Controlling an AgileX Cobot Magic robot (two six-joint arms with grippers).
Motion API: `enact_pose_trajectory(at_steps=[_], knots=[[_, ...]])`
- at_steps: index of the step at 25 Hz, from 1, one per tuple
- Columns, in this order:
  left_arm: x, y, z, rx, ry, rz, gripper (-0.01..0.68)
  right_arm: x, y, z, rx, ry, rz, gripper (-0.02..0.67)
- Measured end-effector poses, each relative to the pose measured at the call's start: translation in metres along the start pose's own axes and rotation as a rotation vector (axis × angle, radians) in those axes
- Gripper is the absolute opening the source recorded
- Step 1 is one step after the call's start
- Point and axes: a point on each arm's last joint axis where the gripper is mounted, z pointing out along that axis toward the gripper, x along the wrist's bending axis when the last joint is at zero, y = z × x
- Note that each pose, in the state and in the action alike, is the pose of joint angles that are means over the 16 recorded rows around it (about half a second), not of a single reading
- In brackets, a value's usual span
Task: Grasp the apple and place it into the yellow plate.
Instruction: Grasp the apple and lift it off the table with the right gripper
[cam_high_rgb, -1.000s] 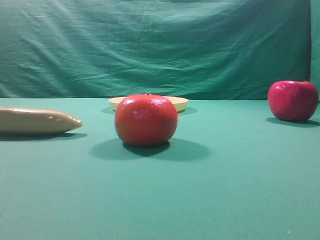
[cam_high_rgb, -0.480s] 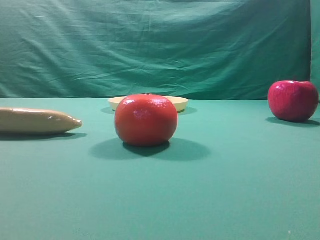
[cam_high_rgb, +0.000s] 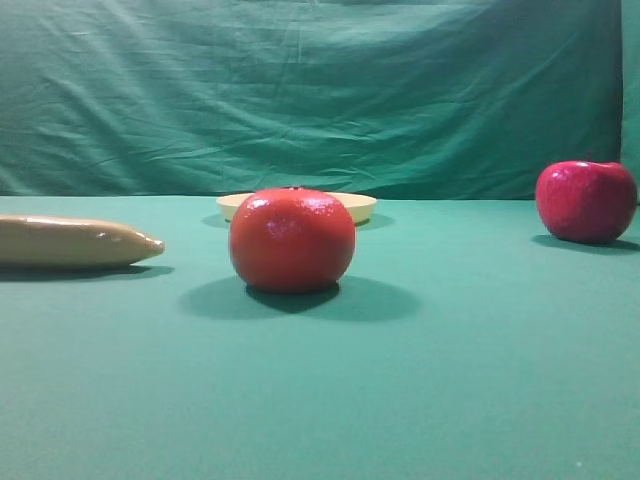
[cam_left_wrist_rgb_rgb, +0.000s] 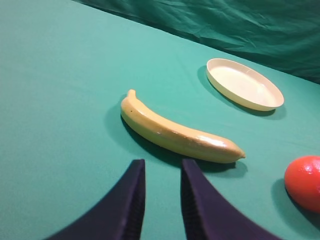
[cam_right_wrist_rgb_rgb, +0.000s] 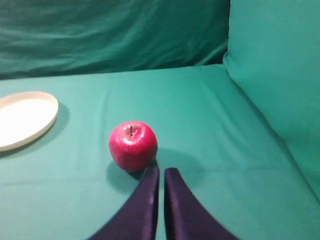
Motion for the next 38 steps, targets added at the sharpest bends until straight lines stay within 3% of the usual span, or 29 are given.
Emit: enact_pose_trajectory(at_steps=[6, 10, 21, 26, 30, 38], knots=[[0.000, 0.000, 0.000, 0.000, 0.000, 0.000, 0.157, 0.004, 0.030, 0.039, 0.112, 0.009, -0.031, 0.009], [0.000, 0.000, 0.000, 0.000, 0.000, 0.000, 0.157, 0.013, 0.043, 0.064, 0.151, 0.033, -0.071, 0.069], [0.000, 0.000, 0.000, 0.000, 0.000, 0.000, 0.157, 0.049, 0.057, 0.125, 0.255, 0.110, -0.203, 0.488], [0.000, 0.000, 0.000, 0.000, 0.000, 0.000, 0.157, 0.056, 0.052, 0.150, 0.297, 0.115, -0.231, 0.624], [0.000, 0.000, 0.000, 0.000, 0.000, 0.000, 0.157, 0.057, 0.044, 0.170, 0.328, 0.102, -0.246, 0.646], [0.000, 0.000, 0.000, 0.000, 0.000, 0.000, 0.157, 0.057, 0.027, 0.210, 0.373, 0.077, -0.269, 0.625]])
